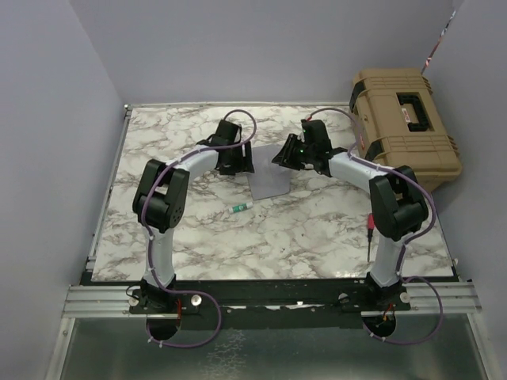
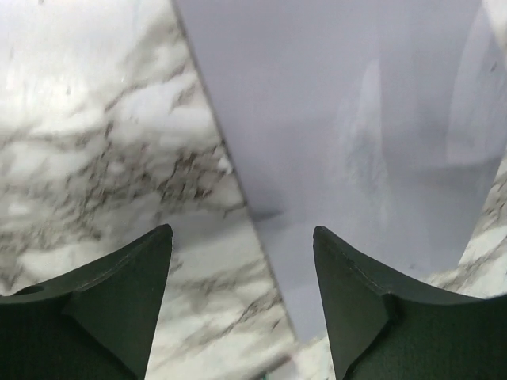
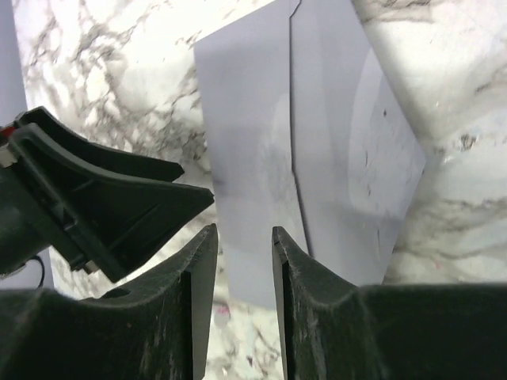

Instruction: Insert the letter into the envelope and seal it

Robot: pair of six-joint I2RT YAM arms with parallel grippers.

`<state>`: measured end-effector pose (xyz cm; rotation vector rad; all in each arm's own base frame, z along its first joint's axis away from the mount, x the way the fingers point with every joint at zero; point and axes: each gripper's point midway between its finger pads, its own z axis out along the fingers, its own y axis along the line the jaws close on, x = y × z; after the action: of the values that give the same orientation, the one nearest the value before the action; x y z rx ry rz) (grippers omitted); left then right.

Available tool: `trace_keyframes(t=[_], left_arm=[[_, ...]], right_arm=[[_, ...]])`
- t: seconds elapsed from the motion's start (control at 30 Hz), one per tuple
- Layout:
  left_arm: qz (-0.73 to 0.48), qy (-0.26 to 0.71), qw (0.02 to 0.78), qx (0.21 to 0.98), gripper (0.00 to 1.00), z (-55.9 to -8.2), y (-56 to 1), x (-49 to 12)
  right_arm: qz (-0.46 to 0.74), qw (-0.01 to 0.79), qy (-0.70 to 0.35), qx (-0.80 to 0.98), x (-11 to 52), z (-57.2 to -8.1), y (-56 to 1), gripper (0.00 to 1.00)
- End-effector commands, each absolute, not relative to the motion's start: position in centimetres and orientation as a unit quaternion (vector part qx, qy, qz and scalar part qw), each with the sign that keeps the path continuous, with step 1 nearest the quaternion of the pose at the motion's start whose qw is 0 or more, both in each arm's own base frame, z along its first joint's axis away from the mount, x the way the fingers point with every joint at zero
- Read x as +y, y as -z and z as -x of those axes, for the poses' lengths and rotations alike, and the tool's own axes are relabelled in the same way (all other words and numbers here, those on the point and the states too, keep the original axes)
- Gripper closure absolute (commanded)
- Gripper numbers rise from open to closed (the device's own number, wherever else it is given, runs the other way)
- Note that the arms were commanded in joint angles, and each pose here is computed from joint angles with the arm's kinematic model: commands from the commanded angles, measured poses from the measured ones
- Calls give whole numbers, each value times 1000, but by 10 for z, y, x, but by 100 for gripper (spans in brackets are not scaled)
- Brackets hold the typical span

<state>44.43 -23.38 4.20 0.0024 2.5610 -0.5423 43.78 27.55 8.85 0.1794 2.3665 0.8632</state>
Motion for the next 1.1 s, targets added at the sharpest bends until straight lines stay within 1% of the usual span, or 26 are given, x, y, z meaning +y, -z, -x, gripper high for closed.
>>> trace_keyframes(t=[0.0,0.17,0.3,0.4,0.47,0.53,0.63,0.9,1.0,1.07], left_arm=[[-48,175,239,954,27,-399,-49,-212],[-125,176,254,943,25,-345,-61,-204],[-156,205,284,923,23,-322,-78,-208],[-178,199,287,920,24,-311,-74,-209],[-186,177,289,922,27,-308,-68,-206],[-202,162,287,922,33,-307,-62,-207],[-233,146,291,916,39,-306,-59,-214],[-252,91,283,921,50,-310,-36,-213],[-247,72,281,924,52,-308,-30,-208],[-243,65,280,926,55,-306,-24,-204]], right_arm=[[-49,271,-328,903,269,-404,-85,62],[-52,258,-327,908,265,-389,-82,61],[-54,248,-329,910,265,-384,-78,61],[-53,244,-329,911,265,-383,-79,61],[-50,246,-330,910,265,-383,-82,61],[-47,249,-329,910,264,-382,-85,61],[-46,251,-322,912,260,-379,-87,61],[-54,254,-312,914,252,-372,-89,61],[-57,257,-310,914,250,-370,-92,61],[-57,258,-309,914,249,-368,-95,61]])
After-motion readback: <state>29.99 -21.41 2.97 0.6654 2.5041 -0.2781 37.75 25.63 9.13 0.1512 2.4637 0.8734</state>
